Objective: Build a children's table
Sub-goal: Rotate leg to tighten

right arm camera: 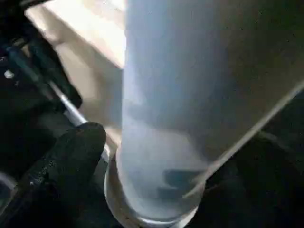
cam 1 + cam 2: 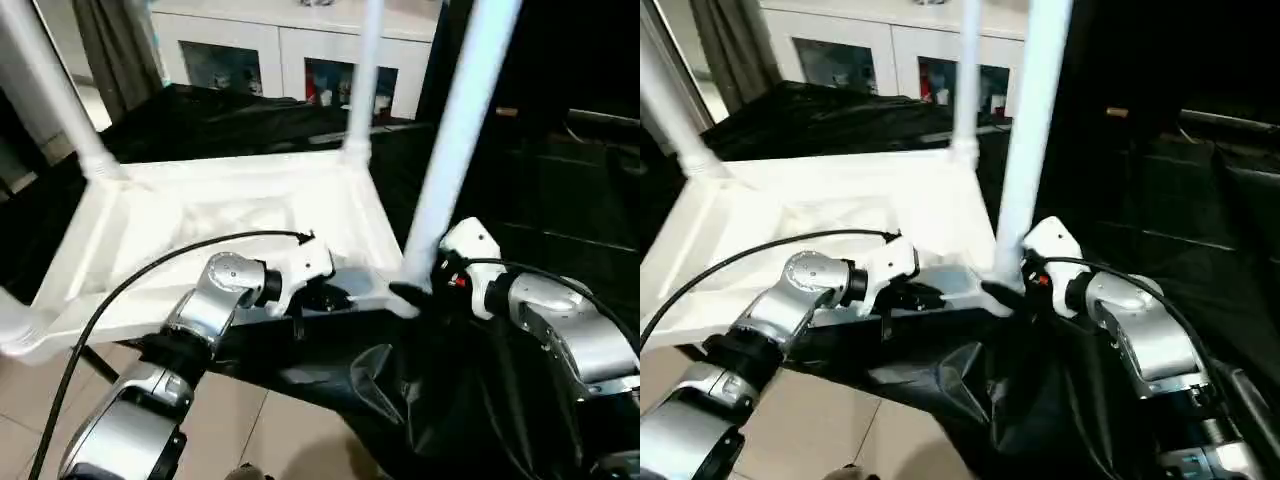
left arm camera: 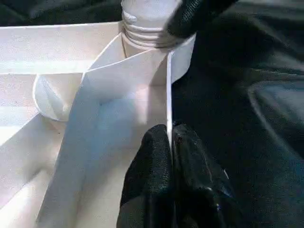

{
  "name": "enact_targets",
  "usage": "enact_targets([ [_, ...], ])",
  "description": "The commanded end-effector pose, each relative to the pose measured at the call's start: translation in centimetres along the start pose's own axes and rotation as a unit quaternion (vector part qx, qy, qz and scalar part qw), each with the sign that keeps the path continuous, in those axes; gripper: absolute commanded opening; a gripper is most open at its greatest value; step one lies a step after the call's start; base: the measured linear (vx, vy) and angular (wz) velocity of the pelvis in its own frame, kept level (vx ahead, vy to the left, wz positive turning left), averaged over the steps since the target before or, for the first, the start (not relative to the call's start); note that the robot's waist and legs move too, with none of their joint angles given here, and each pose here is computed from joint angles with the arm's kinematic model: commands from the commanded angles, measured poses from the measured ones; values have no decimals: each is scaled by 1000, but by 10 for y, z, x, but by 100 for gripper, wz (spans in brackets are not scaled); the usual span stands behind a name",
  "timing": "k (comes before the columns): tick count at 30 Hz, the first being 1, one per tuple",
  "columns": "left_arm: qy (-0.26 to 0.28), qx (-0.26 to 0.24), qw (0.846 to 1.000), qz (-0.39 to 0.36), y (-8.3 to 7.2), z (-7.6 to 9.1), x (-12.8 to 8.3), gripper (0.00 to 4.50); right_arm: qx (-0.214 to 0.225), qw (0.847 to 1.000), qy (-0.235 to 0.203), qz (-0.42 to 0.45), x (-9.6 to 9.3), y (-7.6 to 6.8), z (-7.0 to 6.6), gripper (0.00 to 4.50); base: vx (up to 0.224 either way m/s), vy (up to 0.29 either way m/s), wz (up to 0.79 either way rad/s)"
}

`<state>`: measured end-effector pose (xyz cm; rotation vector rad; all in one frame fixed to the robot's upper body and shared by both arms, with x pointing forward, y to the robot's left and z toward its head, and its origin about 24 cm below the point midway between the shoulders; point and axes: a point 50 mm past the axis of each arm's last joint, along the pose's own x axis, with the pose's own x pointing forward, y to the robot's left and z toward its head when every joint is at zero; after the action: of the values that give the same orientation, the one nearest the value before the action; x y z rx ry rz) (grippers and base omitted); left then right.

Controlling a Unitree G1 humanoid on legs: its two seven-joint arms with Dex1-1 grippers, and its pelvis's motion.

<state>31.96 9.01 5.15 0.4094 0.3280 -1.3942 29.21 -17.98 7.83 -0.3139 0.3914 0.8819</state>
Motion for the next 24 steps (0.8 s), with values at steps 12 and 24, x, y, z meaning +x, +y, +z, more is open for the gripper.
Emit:
enact_targets([
  [12,-60,32,998,-15,-2,27,-2,0,17,999,2,33,3,8,2,372,0,0,0],
  [24,-55,30,998,-16,-4,26,-3,0,30,999,-4,38,3,10,0,276,0,0,0],
])
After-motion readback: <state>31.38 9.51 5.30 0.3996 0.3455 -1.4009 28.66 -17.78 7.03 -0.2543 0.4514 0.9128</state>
